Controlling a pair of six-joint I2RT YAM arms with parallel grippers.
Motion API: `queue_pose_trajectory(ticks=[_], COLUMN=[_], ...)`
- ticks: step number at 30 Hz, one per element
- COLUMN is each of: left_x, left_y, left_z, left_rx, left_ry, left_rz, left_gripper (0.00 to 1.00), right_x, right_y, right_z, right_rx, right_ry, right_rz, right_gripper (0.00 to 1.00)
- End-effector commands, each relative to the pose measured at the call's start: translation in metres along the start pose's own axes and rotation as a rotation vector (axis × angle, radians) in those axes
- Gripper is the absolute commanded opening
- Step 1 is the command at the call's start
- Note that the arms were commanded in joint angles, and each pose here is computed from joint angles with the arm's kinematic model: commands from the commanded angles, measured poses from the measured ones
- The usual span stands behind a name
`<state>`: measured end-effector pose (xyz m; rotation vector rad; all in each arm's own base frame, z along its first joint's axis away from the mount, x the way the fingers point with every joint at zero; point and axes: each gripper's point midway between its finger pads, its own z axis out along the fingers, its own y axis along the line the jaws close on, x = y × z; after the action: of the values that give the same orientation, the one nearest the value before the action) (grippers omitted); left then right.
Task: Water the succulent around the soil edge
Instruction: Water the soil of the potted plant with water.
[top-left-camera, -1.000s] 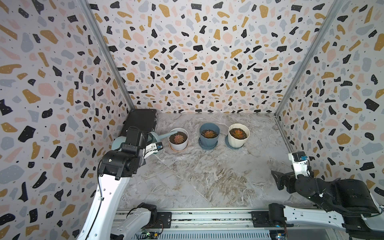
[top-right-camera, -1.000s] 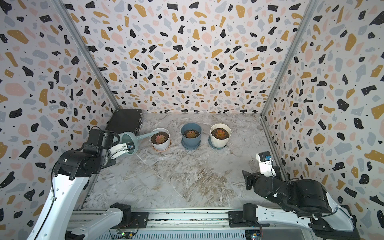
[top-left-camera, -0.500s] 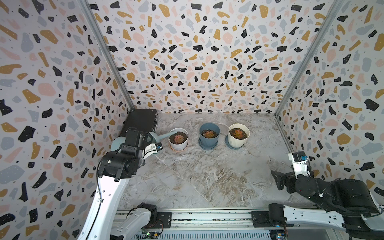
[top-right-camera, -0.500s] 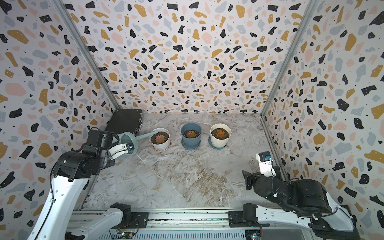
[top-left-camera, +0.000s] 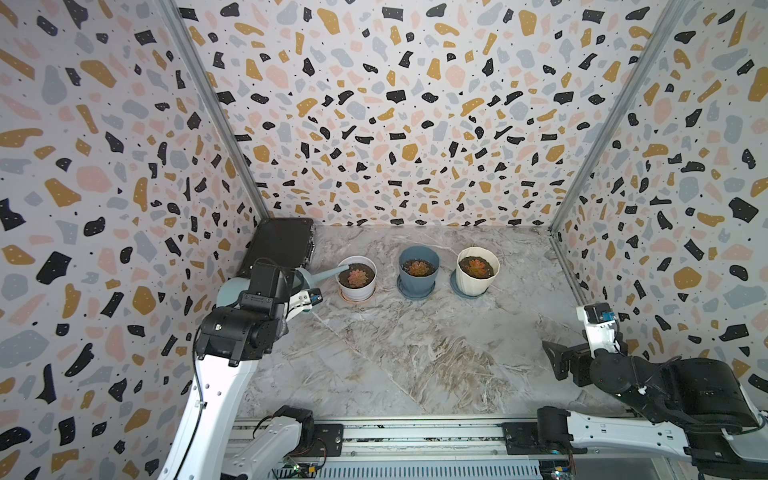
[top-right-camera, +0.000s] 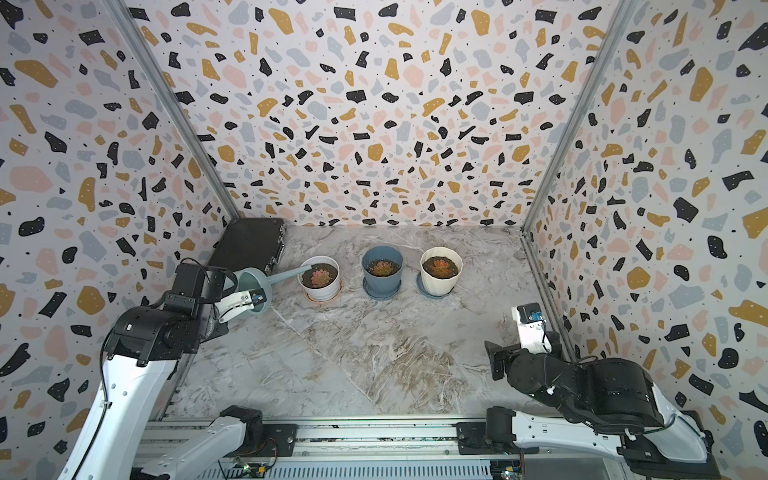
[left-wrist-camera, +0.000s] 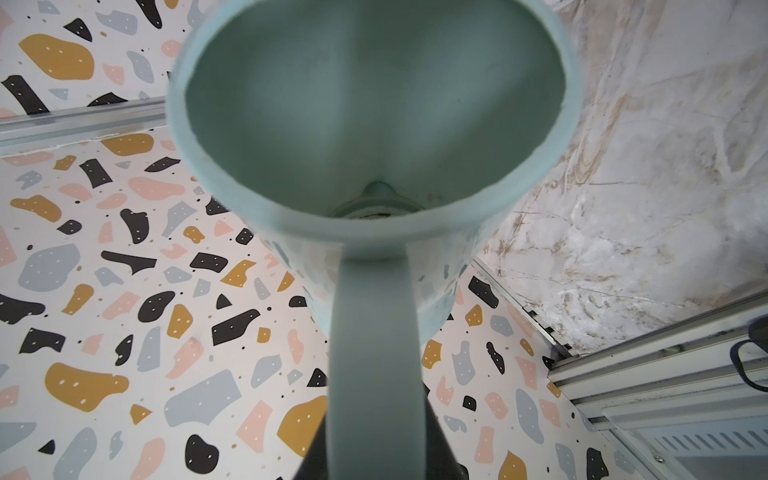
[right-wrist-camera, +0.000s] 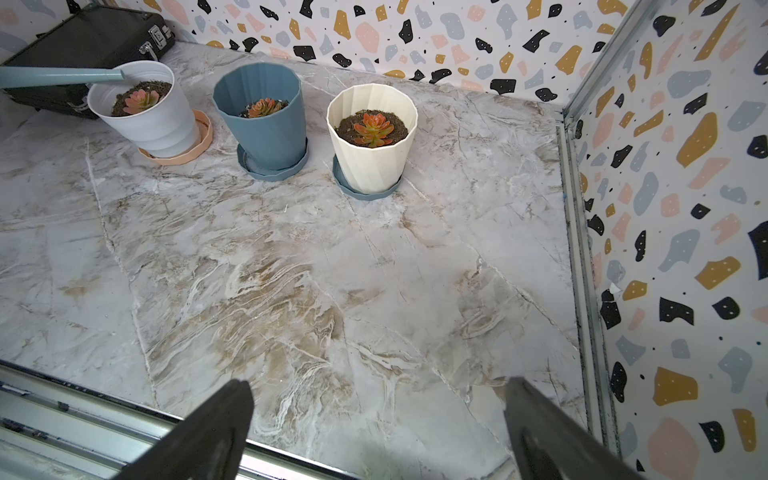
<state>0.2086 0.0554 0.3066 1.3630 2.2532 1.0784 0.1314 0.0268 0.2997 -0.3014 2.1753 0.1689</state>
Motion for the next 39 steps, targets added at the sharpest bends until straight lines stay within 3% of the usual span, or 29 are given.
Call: queue_pose_trajectory(ticks=[1, 39], left_x=[0.008, 0.026], left_y=[0.015, -0.012], left_z=[-0.005, -0.009], left_rx=[-0.079, -0.072], left_ry=[0.022, 0.024], left_rz=[-0.066, -0.118], left_gripper=[0.0, 0.0], right_x=[0.019, 0.019], right_y=[-0.033, -0.03], right_z=[-0.006, -0.006], right_rx=[0.103, 0.095], right_ry=[0.078, 0.095], right_rz=[-0.144, -0.183], right_gripper=[0.99, 0.99])
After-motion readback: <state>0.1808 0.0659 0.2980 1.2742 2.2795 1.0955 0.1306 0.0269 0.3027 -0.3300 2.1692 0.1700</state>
